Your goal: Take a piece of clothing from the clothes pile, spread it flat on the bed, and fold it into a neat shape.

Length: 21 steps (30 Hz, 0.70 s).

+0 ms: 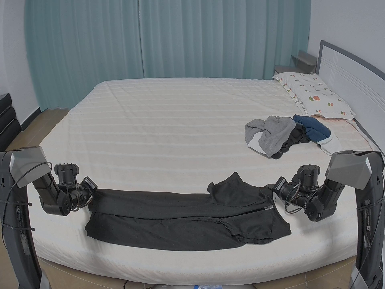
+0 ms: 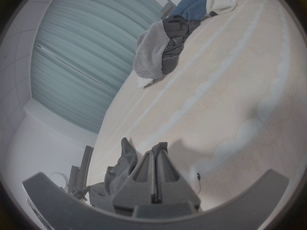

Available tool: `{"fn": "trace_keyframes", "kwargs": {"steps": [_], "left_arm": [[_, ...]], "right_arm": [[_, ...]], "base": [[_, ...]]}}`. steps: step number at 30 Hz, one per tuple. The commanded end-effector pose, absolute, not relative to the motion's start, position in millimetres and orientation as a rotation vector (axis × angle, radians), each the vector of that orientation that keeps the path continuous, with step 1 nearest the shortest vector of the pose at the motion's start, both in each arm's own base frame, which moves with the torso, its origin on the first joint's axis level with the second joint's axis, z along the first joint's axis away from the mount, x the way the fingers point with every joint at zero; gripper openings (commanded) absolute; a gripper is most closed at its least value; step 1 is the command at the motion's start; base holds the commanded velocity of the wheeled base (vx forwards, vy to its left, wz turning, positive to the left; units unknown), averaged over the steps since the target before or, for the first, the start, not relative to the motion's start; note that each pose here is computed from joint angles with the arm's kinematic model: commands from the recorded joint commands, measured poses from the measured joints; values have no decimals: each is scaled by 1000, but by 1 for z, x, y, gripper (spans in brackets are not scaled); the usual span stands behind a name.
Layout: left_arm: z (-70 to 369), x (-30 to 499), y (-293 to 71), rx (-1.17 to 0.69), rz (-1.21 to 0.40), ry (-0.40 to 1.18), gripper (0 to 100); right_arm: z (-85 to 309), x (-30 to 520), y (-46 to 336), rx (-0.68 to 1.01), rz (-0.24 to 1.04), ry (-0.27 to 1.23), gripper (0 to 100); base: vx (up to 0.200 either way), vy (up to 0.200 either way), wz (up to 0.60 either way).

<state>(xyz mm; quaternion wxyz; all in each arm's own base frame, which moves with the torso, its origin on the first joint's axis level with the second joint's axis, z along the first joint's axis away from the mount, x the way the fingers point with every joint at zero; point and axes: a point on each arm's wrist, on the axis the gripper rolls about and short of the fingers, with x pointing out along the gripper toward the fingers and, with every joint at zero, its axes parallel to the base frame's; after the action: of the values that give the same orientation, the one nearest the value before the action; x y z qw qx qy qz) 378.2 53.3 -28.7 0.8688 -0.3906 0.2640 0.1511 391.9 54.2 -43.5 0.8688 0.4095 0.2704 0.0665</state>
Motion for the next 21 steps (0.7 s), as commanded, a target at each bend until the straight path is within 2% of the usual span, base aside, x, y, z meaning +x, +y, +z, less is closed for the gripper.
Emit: {"fn": "trace_keyframes", "kwargs": {"steps": [1, 3, 4, 7, 8, 16, 21], "left_arm": [[-29, 378, 53, -817, 317, 554, 0], [-29, 378, 53, -815, 316, 553, 0], [-29, 377, 53, -814, 316, 555, 0], [-29, 377, 53, -814, 314, 557, 0], [-28, 377, 53, -814, 311, 560, 100], [-28, 375, 53, -823, 310, 564, 100], [-27, 374, 55, -831, 314, 560, 100]], "right_arm": [[-44, 393, 52, 858, 134, 559, 0], [-44, 393, 52, 858, 134, 559, 0], [-45, 392, 52, 854, 132, 568, 100], [-46, 390, 53, 837, 138, 567, 100], [-44, 390, 53, 830, 144, 557, 100], [-14, 385, 51, 822, 179, 482, 100], [4, 387, 56, 753, 212, 460, 100]], "base": [[0, 0, 0], [0, 0, 0], [0, 0, 0], [0, 0, 0], [0, 0, 0], [0, 0, 0], [0, 0, 0]]}}
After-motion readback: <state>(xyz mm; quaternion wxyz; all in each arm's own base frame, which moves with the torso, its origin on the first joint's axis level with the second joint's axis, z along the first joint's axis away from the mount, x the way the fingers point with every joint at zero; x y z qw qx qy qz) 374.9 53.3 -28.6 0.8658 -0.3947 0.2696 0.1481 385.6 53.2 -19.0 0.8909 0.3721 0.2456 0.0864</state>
